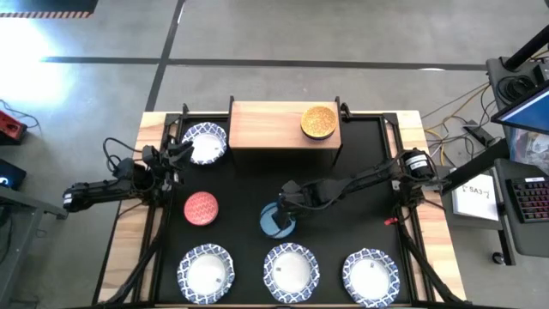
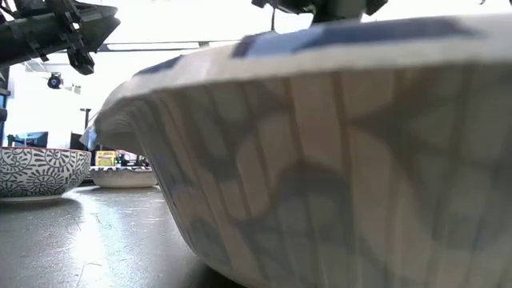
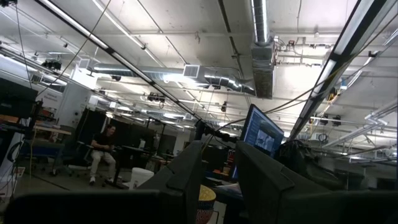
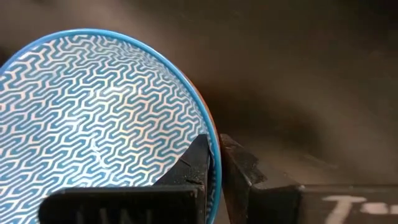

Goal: Place and stack bowls onto a shelf
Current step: Stack the light blue bowl on top of the yellow stacked bowls on the shelf, then stack the middle left red bowl on top of the light blue stacked bowls on the shelf

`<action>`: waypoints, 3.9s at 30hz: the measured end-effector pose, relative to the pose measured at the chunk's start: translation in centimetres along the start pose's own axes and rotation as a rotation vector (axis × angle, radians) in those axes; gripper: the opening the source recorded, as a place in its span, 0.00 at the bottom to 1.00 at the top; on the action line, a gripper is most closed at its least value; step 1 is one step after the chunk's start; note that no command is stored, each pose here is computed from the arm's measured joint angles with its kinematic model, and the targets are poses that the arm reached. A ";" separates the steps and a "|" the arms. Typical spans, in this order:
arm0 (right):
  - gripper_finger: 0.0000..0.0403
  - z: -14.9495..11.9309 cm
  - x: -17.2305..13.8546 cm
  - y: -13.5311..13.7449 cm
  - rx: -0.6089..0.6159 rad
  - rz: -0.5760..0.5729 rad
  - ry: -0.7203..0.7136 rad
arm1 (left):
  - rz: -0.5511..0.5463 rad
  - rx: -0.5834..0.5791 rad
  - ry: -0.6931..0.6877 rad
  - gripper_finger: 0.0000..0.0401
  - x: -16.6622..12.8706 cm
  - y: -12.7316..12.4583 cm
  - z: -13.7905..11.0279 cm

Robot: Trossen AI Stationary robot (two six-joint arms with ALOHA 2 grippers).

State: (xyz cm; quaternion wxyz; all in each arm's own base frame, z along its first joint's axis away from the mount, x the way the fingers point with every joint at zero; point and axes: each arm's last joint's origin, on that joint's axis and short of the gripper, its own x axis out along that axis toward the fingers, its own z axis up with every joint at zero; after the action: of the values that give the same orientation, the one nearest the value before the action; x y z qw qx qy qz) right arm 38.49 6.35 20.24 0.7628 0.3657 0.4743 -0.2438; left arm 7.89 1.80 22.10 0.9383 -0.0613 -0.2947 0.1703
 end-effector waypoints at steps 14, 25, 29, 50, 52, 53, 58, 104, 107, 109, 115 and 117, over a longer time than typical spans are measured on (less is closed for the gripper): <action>0.03 5.9 -10.0 -1.3 -0.012 0.048 -0.075 | 0.000 0.000 0.000 0.20 0.0 0.0 0.0; 0.03 8.2 -17.5 -6.2 0.103 -0.029 -0.311 | 0.001 0.002 0.008 0.20 0.0 0.0 -0.1; 0.03 8.8 -19.3 -7.6 0.132 -0.046 -0.395 | 0.001 0.002 0.009 0.20 0.0 0.0 -0.1; 0.03 12.0 -20.3 -13.8 0.230 -0.370 -0.478 | 0.001 0.003 0.009 0.20 0.0 0.0 -0.1; 0.03 12.1 -20.4 -14.2 0.231 -0.397 -0.491 | 0.001 0.003 0.009 0.20 0.0 0.0 -0.1; 0.03 12.2 -20.5 -14.4 0.232 -0.407 -0.493 | 0.001 0.002 0.009 0.20 0.0 0.0 -0.1; 0.03 12.7 -20.4 -15.0 0.232 -0.434 -0.493 | 0.001 0.003 0.009 0.20 0.0 0.0 -0.1; 0.29 12.3 -20.9 -15.5 0.102 -0.480 -0.446 | 0.001 0.003 0.012 0.20 0.0 0.0 -0.1; 0.29 12.0 -22.0 -15.4 0.089 -0.455 -0.486 | 0.001 0.003 0.012 0.20 0.0 0.0 -0.1; 0.29 11.9 -22.5 -15.2 0.061 -0.435 -0.515 | 0.001 0.003 0.011 0.20 0.0 0.0 -0.1; 0.27 11.2 -24.3 -14.5 -0.012 -0.349 -0.582 | 0.001 0.003 0.011 0.20 0.0 0.0 -0.1; 0.26 10.9 -24.7 -14.1 -0.028 -0.314 -0.598 | 0.001 0.003 0.012 0.20 0.0 0.0 -0.1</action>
State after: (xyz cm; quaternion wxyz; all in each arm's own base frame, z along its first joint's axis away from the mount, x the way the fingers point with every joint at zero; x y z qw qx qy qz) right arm 23.66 -10.33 41.00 0.8264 0.1897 0.2832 -0.4482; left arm 7.96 1.81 22.01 0.9400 -0.0610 -0.2890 0.1710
